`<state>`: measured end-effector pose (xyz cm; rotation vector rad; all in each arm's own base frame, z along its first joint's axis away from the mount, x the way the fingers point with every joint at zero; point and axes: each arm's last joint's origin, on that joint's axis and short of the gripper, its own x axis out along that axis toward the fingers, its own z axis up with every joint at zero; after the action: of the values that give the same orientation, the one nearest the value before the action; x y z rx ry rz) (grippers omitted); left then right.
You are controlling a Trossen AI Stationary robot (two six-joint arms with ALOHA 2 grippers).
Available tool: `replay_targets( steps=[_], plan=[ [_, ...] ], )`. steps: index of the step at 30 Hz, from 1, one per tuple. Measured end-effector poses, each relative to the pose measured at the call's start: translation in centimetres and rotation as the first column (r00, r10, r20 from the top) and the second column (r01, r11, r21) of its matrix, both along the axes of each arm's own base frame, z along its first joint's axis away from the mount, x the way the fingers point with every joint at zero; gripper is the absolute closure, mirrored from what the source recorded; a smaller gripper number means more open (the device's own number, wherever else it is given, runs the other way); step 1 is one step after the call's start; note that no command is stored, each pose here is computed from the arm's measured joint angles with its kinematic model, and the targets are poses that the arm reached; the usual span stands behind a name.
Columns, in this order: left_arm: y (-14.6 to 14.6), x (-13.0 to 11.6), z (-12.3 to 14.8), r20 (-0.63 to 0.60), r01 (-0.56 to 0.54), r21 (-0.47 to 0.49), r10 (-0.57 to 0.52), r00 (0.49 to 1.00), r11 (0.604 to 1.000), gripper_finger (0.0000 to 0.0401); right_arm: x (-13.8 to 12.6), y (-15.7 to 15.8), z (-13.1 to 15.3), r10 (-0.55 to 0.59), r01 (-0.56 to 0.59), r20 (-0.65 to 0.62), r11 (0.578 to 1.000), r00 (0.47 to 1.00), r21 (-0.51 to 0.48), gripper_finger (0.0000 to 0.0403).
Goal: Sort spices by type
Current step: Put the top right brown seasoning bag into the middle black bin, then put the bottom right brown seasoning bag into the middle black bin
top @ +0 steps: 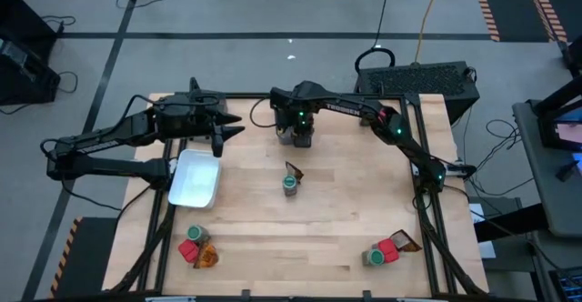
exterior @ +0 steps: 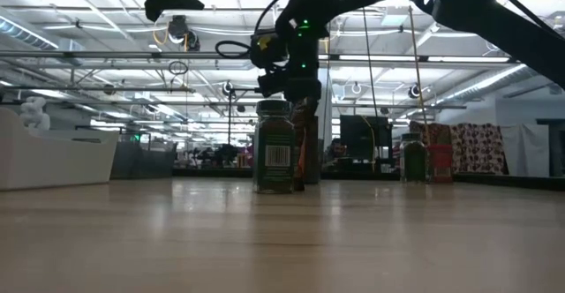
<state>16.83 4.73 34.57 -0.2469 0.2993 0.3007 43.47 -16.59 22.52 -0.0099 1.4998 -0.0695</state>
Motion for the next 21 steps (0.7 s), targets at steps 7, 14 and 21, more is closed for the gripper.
replay_targets(
  steps=[7, 14, 21],
  plan=[
    [0.0, 0.0, 0.0, 0.0, 0.0, 0.0, 0.0, 1.0, 1.0, 0.0229, -0.1, 0.1, 0.2, 0.002, -0.002, -0.003, 1.0, 1.0, 0.001, 0.0344],
    [0.0, 0.0, 0.0, 0.0, 0.0, 0.0, 0.0, 1.0, 1.0, 0.0229, -0.1, 0.2, 3.4, 0.013, -0.012, 0.063, 1.0, 0.998, -0.027, 0.0313],
    [0.0, 0.0, -0.1, -0.008, 0.006, -0.004, -0.006, 1.0, 1.0, 0.0229, -1.6, 1.0, 7.7, 0.03, -0.019, 0.162, 0.998, 0.986, -0.065, 0.0296]
  ],
)
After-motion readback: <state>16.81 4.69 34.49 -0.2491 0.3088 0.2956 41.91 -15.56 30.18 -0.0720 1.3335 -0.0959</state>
